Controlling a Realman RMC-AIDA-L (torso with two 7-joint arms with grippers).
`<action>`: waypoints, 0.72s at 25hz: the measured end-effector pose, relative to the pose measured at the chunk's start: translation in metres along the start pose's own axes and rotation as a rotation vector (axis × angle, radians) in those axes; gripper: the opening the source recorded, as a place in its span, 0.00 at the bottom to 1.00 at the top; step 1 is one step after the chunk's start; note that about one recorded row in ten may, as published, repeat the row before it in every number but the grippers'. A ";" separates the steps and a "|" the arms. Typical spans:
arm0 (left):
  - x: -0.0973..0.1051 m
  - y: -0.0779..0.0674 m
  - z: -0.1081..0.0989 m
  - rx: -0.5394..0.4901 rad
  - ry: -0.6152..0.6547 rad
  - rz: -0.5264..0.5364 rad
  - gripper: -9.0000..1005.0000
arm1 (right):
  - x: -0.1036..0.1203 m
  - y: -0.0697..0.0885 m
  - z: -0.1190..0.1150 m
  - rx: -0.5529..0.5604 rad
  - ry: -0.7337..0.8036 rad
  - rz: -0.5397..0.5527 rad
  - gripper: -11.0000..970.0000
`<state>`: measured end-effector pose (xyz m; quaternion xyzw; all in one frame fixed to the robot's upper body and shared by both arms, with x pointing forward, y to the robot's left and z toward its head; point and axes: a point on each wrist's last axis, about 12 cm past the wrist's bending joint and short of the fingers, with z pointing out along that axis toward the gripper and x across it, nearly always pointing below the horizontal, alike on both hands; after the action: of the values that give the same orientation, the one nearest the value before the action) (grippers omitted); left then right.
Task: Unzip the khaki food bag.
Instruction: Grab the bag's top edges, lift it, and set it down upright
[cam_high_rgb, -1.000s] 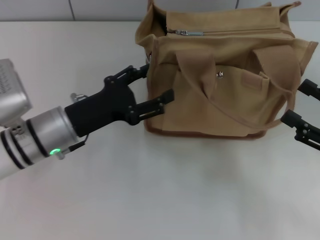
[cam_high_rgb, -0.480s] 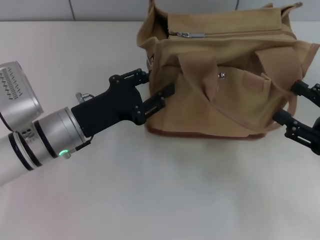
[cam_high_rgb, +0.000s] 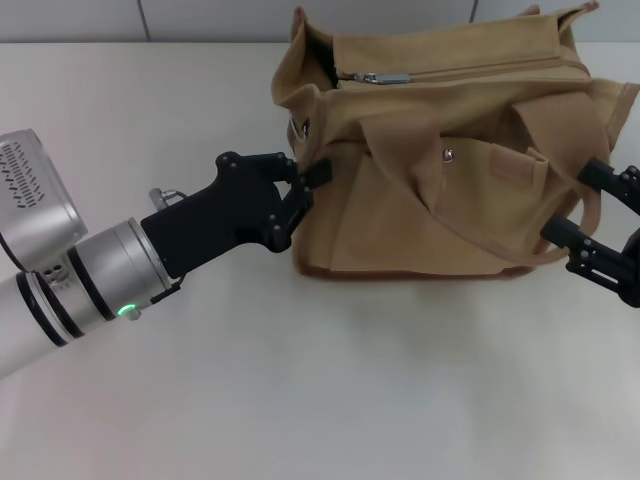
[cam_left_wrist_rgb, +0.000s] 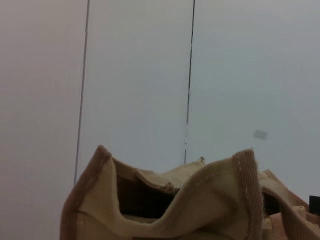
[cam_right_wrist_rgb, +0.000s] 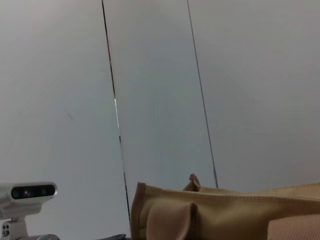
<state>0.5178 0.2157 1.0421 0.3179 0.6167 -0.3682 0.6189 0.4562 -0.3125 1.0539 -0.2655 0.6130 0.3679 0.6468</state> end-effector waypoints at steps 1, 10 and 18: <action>0.000 0.000 -0.001 -0.005 -0.002 0.000 0.14 | 0.001 0.000 0.000 0.004 0.001 0.002 0.86; -0.003 0.002 -0.015 -0.064 -0.061 0.003 0.07 | 0.004 -0.001 0.003 0.018 0.012 0.014 0.85; -0.035 0.025 -0.050 -0.115 -0.205 0.065 0.07 | 0.004 -0.001 0.004 0.018 0.010 0.012 0.85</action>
<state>0.5141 0.2733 1.0732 0.2625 0.5598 -0.3426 0.7073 0.4597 -0.3097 1.0506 -0.2579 0.6211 0.3649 0.6439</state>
